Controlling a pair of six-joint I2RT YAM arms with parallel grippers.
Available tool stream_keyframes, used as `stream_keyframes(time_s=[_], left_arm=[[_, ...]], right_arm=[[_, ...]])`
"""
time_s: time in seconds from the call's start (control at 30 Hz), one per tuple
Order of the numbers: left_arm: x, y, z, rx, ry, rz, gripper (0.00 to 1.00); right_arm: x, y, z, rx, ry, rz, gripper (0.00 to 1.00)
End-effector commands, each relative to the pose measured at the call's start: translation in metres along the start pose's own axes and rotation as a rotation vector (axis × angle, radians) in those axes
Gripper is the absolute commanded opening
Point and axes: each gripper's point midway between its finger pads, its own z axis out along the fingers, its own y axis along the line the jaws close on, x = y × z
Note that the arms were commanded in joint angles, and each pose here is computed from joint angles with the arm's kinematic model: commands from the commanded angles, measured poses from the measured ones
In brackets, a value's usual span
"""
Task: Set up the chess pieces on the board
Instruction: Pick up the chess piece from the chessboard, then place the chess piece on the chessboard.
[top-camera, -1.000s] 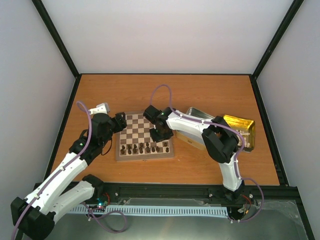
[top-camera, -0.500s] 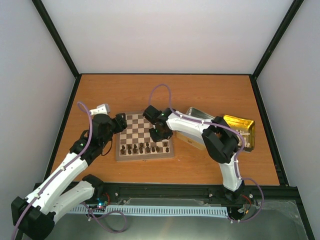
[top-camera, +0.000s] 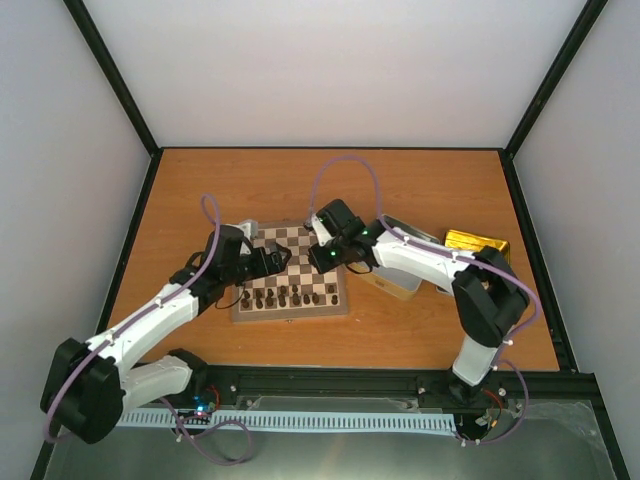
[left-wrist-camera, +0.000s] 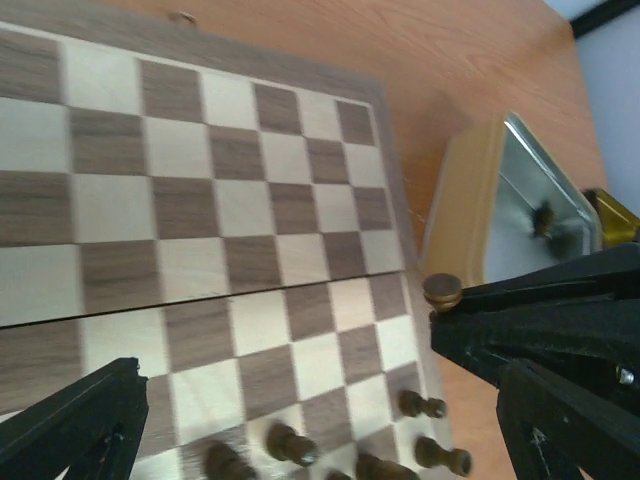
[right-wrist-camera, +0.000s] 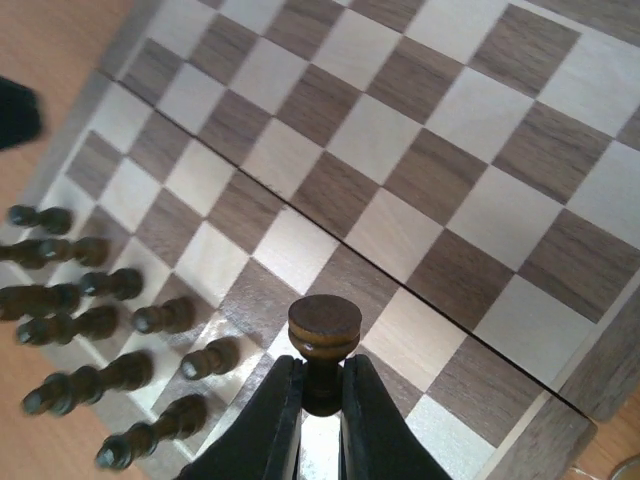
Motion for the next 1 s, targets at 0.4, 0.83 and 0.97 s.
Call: stream_keyframes(time_s=[0.4,0.83,0.97], left_arm=[[-0.006,-0.077,0.004,0.459,0.243,-0.101,0.64],[0.006,-0.068,0.017,0.45,0.287,-0.161,0.39],[0.008,-0.069,0.017,0.465,0.297,-0.18,0.26]], right_arm=[[-0.019,0.049,-0.041,-0.279,-0.192,-0.21,0.05],[-0.024,0.055,-0.042,-0.314,-0.204,-0.172,0.05],[-0.024,0.054,-0.043,-0.311,-0.207,-0.16,0.06]])
